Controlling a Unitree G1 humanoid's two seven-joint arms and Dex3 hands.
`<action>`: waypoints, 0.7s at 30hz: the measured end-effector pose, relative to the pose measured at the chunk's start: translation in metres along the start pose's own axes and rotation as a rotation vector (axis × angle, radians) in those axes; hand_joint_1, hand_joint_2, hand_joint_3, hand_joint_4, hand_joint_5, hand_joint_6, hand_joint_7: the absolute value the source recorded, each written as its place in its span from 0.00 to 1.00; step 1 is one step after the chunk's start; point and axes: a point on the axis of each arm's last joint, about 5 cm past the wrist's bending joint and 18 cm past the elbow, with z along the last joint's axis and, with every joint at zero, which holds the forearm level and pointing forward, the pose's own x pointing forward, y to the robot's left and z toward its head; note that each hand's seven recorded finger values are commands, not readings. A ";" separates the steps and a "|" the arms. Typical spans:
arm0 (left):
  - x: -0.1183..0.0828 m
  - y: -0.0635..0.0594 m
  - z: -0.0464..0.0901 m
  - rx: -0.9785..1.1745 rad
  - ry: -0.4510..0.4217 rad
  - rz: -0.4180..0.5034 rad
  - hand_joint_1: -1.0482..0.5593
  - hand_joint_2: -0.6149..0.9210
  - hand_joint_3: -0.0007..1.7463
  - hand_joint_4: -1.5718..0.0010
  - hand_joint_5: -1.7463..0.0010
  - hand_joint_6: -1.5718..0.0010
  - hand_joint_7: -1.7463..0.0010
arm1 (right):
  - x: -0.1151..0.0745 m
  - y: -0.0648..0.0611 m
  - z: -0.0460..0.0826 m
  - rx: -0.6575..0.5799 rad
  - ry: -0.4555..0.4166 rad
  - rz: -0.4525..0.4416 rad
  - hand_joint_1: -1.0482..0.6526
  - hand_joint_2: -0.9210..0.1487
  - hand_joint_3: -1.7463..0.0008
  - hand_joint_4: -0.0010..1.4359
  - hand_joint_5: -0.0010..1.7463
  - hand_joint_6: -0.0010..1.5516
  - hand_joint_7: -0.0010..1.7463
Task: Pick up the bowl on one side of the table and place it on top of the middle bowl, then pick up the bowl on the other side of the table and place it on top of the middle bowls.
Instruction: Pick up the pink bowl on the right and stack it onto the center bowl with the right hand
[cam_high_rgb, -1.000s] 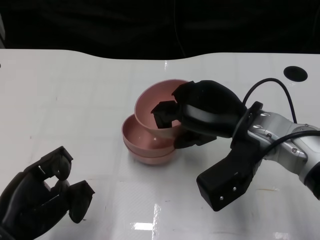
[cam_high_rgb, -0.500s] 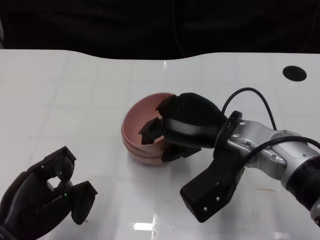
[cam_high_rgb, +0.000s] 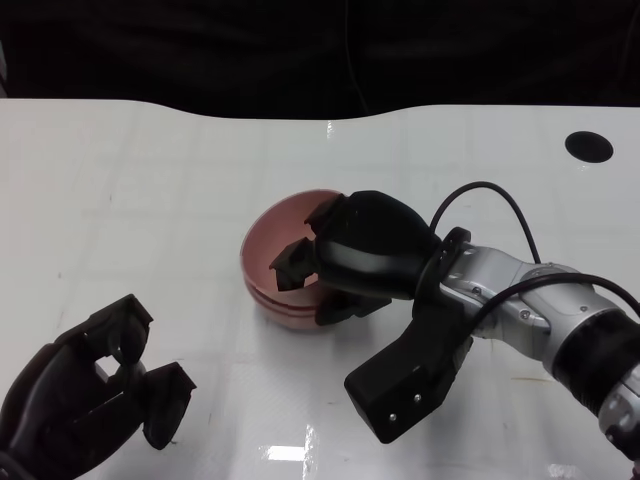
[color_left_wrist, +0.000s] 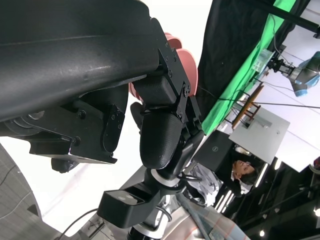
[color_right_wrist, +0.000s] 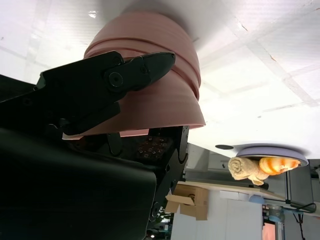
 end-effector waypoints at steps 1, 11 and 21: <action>0.000 0.000 0.000 0.000 0.000 0.000 0.72 1.00 0.90 0.24 0.00 0.42 0.00 | 0.000 0.001 0.000 0.002 0.002 -0.004 0.44 0.00 0.88 0.62 1.00 0.52 0.55; 0.000 0.000 0.000 0.000 0.000 0.001 0.72 1.00 0.89 0.23 0.00 0.42 0.00 | 0.002 0.000 -0.005 -0.003 0.029 -0.027 0.45 0.00 0.88 0.60 1.00 0.48 0.67; -0.001 0.000 0.000 0.005 0.002 0.007 0.72 1.00 0.89 0.24 0.00 0.46 0.00 | -0.001 0.014 -0.006 0.036 0.052 -0.088 0.45 0.00 0.86 0.59 1.00 0.42 0.86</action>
